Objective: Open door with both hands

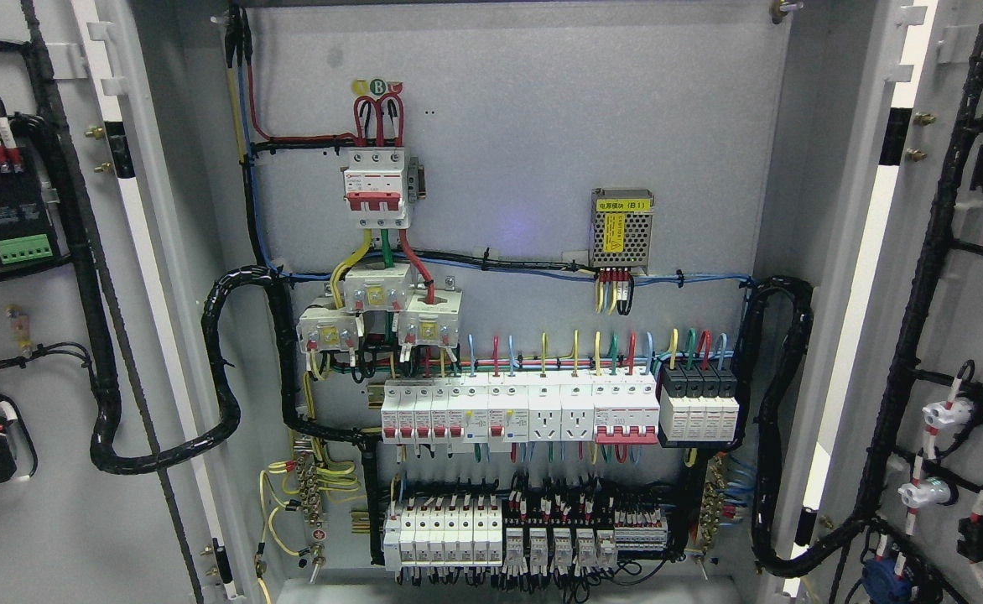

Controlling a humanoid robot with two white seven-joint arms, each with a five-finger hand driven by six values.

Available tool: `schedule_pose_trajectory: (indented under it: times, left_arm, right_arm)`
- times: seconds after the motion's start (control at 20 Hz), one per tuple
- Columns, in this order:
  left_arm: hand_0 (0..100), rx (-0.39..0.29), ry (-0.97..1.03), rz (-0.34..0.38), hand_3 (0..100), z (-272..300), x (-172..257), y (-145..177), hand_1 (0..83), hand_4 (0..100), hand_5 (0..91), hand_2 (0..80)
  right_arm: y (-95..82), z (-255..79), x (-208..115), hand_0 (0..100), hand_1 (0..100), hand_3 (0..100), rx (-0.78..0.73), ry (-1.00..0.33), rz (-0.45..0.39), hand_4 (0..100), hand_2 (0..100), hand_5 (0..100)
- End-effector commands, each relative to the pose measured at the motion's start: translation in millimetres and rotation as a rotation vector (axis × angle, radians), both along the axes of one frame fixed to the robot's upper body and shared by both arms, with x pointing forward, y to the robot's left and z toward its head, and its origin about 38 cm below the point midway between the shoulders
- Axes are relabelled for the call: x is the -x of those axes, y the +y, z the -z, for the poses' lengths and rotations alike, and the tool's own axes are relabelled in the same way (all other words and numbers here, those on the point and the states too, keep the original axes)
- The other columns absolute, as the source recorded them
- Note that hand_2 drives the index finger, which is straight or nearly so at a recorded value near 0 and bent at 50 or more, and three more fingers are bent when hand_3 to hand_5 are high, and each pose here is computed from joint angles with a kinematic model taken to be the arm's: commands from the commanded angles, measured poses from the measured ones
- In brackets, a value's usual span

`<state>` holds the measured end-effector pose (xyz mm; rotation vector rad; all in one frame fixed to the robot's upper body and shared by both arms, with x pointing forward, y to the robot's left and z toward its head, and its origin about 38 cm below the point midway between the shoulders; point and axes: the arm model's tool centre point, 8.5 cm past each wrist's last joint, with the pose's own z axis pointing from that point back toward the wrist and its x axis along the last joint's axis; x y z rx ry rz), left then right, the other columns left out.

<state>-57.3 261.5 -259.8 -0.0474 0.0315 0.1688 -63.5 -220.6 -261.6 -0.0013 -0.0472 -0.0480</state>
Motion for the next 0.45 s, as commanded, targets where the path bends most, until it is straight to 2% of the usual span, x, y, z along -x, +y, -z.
schedule_pose_trajectory:
  times: [0.0, 0.4]
  left_arm:
    - [0, 0.036, 0.041, -0.019, 0, -0.8, 13.8, -23.4, 0.0, 3, 0.0, 0.0]
    - [0, 0.033, 0.024, -0.016, 0, -0.5, 11.0, -22.9, 0.0, 3, 0.0, 0.0]
  right_arm:
    - [11.0, -0.8, 7.9, 11, 0, 0, 0.006, 0.039, -0.014, 0, 0, 0]
    - [10.9, -0.9, 8.7, 11, 0, 0, 0.007, 0.039, -0.009, 0, 0, 0]
